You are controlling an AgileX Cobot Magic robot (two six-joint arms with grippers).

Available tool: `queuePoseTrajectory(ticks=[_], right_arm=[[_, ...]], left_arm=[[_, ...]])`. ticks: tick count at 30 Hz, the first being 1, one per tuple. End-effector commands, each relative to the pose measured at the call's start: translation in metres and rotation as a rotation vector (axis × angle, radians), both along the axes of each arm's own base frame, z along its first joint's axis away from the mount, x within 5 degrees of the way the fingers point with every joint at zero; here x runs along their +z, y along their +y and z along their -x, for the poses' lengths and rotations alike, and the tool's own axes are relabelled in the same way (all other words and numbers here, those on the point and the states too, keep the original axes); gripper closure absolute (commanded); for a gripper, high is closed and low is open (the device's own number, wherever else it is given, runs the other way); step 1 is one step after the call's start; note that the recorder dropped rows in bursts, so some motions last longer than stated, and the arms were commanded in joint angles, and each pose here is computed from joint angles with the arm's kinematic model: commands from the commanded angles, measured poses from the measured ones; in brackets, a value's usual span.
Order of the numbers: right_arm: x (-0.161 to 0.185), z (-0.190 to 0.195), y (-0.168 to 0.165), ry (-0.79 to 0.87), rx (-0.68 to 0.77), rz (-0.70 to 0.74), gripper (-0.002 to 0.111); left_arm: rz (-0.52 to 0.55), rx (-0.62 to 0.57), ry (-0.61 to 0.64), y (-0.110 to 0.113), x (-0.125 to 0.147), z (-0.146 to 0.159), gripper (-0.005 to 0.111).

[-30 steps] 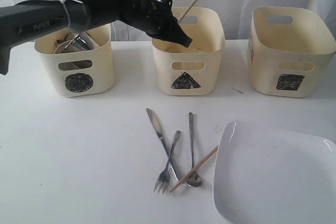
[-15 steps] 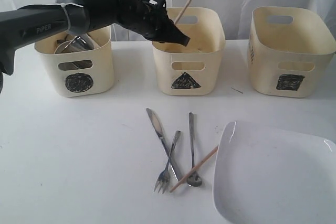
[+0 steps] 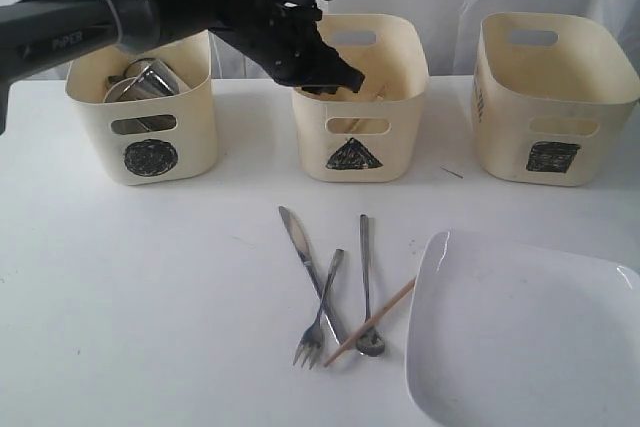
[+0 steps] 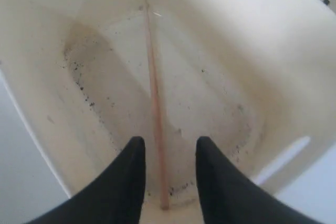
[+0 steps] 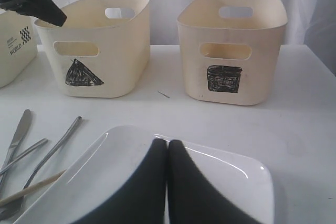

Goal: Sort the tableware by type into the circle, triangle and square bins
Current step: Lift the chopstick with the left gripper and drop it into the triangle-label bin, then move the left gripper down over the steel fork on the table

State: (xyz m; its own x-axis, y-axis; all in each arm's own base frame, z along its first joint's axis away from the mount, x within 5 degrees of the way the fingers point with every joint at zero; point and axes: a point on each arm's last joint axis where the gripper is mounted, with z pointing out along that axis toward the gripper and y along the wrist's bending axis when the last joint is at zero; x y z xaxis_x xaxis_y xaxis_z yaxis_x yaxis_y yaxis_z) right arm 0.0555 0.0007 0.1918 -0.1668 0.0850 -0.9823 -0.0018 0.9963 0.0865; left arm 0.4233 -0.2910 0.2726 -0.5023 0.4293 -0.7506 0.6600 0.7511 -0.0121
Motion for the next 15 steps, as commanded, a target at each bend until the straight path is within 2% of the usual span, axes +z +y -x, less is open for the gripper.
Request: queuePoseTrajectory(ticks=[1,3,7,11,15], right_arm=[[-0.001,0.0,0.0,-0.009,-0.003,0.006,0.108],[-0.001,0.0,0.0,-0.009,-0.003,0.006,0.108],[-0.001,0.0,0.0,-0.009,-0.003,0.006,0.108],[-0.001,0.0,0.0,-0.009,-0.003,0.006,0.108],[-0.001,0.0,0.0,-0.009,-0.003,0.006,0.108]], left_arm=[[-0.05,-0.084,0.092,0.008,0.019,0.024,0.068],[-0.048,-0.136,0.117,0.011,0.024,0.035,0.068],[-0.067,-0.146,0.162,0.024,0.026,0.057,0.068],[-0.092,-0.164,0.253,0.036,0.011,0.084,0.068],[-0.127,-0.209,0.334,0.037,-0.013,0.117,0.068]])
